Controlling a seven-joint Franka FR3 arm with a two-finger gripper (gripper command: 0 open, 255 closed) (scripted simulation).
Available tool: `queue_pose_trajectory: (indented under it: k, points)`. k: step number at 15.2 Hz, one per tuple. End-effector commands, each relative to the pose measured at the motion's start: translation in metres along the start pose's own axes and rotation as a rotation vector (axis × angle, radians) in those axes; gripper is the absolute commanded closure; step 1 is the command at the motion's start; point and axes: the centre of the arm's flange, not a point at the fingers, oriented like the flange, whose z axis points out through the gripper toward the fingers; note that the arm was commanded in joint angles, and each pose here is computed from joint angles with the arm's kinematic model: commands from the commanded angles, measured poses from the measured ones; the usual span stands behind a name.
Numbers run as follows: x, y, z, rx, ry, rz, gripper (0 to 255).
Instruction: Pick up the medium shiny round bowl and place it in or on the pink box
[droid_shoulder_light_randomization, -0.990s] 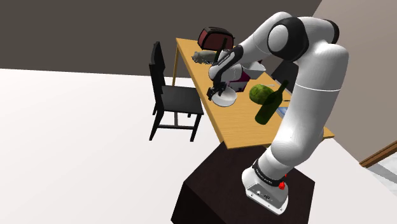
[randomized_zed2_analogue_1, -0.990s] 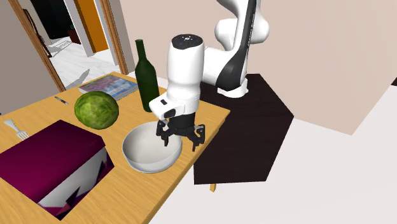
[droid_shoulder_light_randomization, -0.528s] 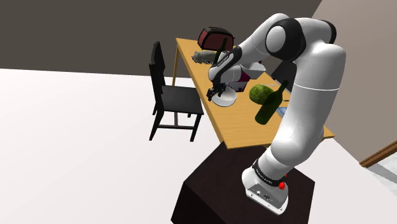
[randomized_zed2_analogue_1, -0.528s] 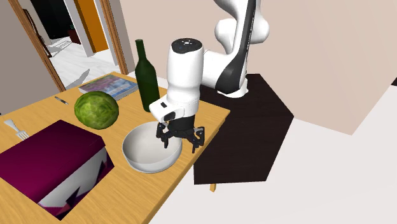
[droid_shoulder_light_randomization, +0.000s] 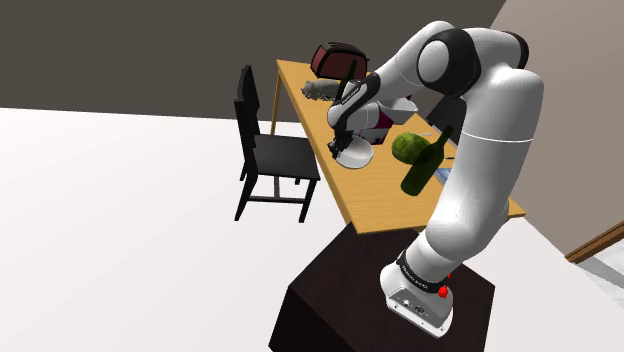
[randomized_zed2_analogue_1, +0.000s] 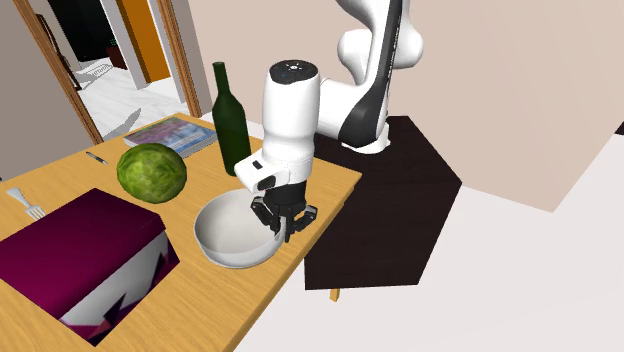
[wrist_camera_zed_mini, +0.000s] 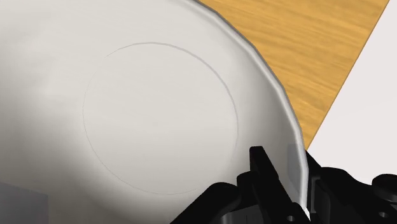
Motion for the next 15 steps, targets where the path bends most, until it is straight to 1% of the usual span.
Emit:
queue_pose_trajectory:
  k: [1, 3, 15]
  points:
    - [0.000, 0.000, 0.000, 0.000, -0.001, 0.000, 255]
    - [0.000, 0.000, 0.000, 0.000, -0.001, 0.000, 255]
    - [0.002, 0.007, -0.063, 0.000, -0.001, 0.000, 255]
